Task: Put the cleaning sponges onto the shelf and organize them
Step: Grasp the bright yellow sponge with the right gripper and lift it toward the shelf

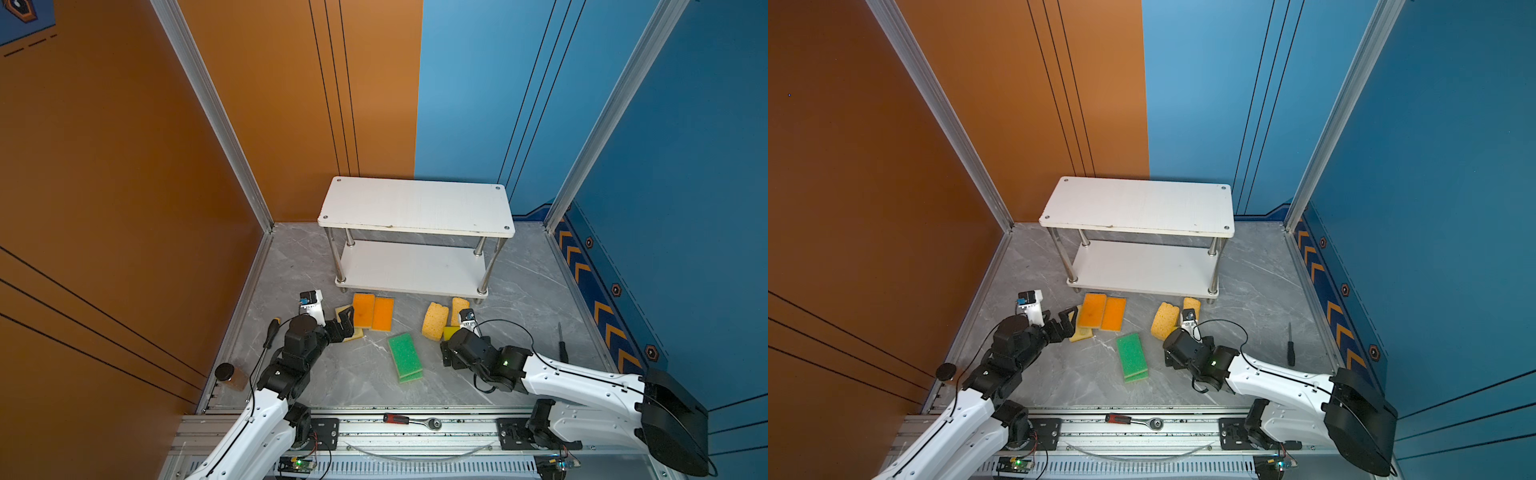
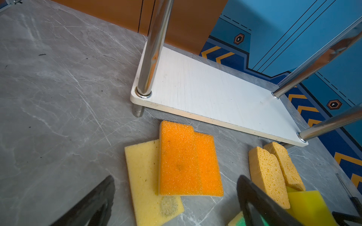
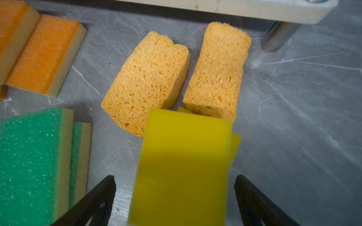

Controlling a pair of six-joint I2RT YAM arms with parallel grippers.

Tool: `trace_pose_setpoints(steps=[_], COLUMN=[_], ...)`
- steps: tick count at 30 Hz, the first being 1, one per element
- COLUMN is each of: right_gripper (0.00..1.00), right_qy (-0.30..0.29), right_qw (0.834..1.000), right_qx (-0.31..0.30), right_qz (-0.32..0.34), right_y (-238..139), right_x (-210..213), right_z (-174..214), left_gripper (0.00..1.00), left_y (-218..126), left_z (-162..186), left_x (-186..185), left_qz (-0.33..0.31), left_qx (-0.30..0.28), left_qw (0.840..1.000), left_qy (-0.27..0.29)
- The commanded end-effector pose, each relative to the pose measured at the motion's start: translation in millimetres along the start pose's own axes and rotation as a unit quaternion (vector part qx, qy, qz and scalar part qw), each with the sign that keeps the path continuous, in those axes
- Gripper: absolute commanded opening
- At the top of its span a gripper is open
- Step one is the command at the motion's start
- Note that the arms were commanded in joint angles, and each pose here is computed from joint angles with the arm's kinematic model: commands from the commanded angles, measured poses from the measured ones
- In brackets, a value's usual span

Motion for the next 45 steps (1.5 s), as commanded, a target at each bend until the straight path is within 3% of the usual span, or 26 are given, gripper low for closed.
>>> trace_pose_setpoints(steps=[1, 17, 32, 45], right_gripper=[0.93, 0.83, 0.55, 0.54], right_qy=[0.0, -0.01, -0.003, 0.041], right_qw=[1.0, 0.999, 0.999, 0.998], right_qx=[0.001, 0.018, 0.013, -0.035], right_qz=[0.026, 0.046, 0.034, 0.008], right_y=[-0.3, 10.7, 2.1, -26.9], right_x=[-5.1, -5.2, -11.3, -33.7], right_z=[-0.6, 5.5, 4.5, -17.1], left_gripper=[0.98, 0.98, 0.98, 0.98], left_y=[3.4, 14.1, 15.7, 16.1], left_z=[8.4, 18.8, 19.9, 20.2], left_x=[0.7, 1.7, 0.7, 0.1], left_qz=[0.005, 0.009, 0.011, 0.012], left_qx=[0.017, 0.037, 0.041, 0.043], left_qw=[1.0, 0.999, 0.999, 0.999], left_qy=[-0.003, -0.014, -0.014, -0.017])
Point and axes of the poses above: each gripper's point midway between its finger pads, its own y axis out along the fingers, its own x axis along the line the jaws close on, z = x × y, the point moved 2 cm from there along -y, back along the fingers, and after that the axes turned 6 degrees about -y, right-handed, at the moved point
